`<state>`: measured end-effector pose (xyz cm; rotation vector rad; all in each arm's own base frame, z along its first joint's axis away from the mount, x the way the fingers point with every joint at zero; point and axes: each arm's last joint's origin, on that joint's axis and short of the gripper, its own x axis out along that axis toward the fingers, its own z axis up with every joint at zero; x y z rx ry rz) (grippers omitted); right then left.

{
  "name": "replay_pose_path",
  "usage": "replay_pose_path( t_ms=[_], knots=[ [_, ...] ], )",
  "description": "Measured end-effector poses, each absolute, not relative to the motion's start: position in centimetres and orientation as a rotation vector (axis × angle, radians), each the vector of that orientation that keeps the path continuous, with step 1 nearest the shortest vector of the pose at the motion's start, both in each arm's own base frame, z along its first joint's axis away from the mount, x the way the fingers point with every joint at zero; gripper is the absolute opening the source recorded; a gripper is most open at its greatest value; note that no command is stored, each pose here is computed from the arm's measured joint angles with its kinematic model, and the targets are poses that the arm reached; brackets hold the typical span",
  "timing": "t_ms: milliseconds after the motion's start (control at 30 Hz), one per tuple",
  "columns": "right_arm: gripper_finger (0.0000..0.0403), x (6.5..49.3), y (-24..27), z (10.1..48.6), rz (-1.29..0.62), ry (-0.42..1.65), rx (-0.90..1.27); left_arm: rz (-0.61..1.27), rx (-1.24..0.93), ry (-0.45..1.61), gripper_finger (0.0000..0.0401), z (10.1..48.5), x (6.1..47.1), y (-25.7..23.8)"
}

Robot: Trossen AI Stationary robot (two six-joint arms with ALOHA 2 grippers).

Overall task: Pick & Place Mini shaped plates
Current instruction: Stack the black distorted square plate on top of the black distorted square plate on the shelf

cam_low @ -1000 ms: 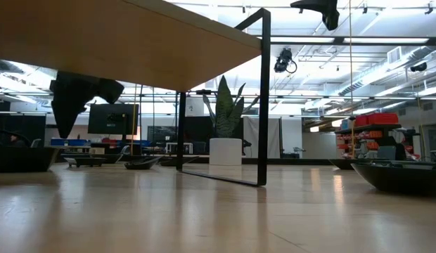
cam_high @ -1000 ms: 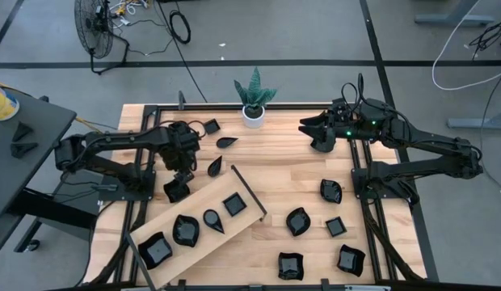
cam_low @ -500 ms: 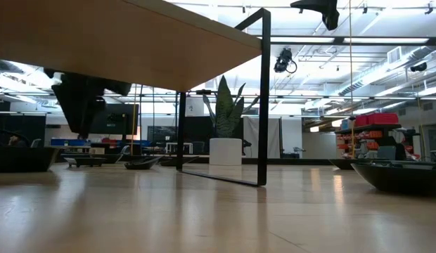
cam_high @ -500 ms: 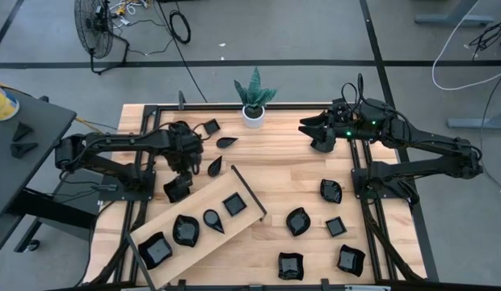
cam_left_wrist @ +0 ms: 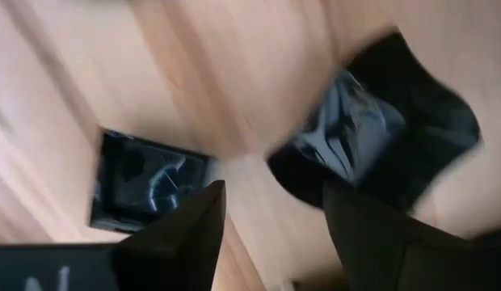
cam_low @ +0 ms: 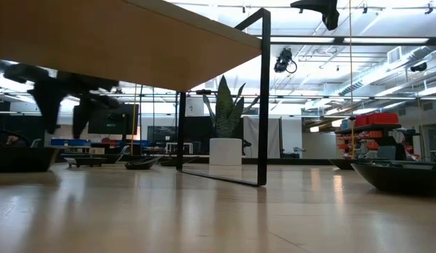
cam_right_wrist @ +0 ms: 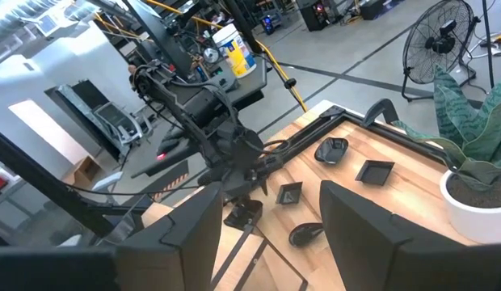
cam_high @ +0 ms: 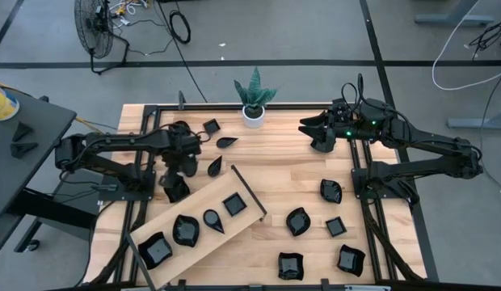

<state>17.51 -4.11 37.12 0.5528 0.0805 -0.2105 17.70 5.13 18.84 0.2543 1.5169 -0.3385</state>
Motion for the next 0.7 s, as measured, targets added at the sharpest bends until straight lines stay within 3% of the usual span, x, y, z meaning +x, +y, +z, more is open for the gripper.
replay_pose_path(
  t_ms=[333,700],
  knots=[
    [0.0210,17.5,-4.1,37.1,-0.210,0.083,0.533,-0.472,0.327,1.509,0.0190,18.8,17.4,5.0],
    [0.0210,17.5,-4.1,37.1,-0.209,0.084,0.533,-0.479,0.203,1.549,0.0190,17.6,17.9,5.8]
  ],
)
